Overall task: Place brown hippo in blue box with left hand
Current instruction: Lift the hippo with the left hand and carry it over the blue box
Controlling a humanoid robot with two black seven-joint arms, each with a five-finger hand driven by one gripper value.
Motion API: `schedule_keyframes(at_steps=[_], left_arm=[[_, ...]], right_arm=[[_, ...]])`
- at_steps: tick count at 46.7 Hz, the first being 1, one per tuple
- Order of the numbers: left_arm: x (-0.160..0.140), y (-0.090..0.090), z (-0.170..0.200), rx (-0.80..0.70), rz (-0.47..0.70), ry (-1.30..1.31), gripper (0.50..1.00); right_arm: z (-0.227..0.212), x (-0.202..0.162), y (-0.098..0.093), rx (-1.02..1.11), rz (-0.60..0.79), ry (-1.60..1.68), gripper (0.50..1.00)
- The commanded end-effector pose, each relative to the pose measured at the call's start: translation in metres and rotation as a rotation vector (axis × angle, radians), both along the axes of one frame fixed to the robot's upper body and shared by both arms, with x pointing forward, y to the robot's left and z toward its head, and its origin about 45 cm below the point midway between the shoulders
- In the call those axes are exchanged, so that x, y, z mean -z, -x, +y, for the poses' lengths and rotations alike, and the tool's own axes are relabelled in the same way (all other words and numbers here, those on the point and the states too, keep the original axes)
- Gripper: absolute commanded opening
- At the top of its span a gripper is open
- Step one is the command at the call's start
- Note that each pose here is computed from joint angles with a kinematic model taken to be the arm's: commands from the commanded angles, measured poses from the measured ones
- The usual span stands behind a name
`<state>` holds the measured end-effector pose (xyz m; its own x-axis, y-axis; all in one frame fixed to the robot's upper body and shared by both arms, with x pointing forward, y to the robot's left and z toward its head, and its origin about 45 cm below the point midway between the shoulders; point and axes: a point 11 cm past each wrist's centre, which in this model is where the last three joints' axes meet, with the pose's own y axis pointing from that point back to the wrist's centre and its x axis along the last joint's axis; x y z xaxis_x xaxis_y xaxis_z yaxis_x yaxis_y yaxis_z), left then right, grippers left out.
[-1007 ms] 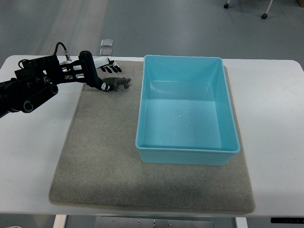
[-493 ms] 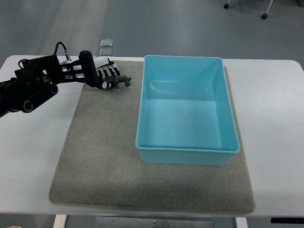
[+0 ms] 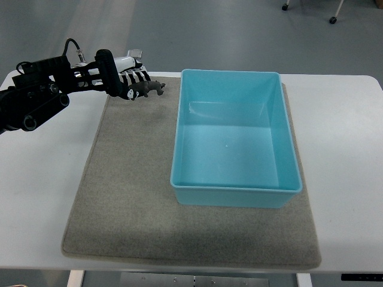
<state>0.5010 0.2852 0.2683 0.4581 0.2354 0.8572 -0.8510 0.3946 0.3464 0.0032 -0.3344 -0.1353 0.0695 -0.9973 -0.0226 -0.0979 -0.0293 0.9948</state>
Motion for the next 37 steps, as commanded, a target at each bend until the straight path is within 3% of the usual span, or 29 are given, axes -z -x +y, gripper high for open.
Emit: schedule_keyframes(at_steps=[1, 8, 19, 29, 37], left_arm=[[-0.025, -0.006, 0.0, 0.007, -0.044, 0.002, 0.5], [-0.072, -0.011, -0.008, 0.045, -0.126, 0.01, 0.5], [-0.113, 0.003, -0.07, 0.228, -0.179, 0.054, 0.5], [-0.116, 0.035, -0.13, 0.428, -0.134, 0.075, 0.5], [-0.097, 0.051, -0.169, 0.529, -0.059, 0.07, 0.5]], right_arm=[[0.0, 0.0, 0.0, 0.0, 0.0, 0.0, 0.936], [0.0, 0.0, 0.0, 0.0, 0.0, 0.0, 0.936], [0.0, 0.0, 0.0, 0.0, 0.0, 0.0, 0.936], [0.0, 0.0, 0.0, 0.0, 0.0, 0.0, 0.936], [0.0, 0.0, 0.0, 0.0, 0.0, 0.0, 0.936]])
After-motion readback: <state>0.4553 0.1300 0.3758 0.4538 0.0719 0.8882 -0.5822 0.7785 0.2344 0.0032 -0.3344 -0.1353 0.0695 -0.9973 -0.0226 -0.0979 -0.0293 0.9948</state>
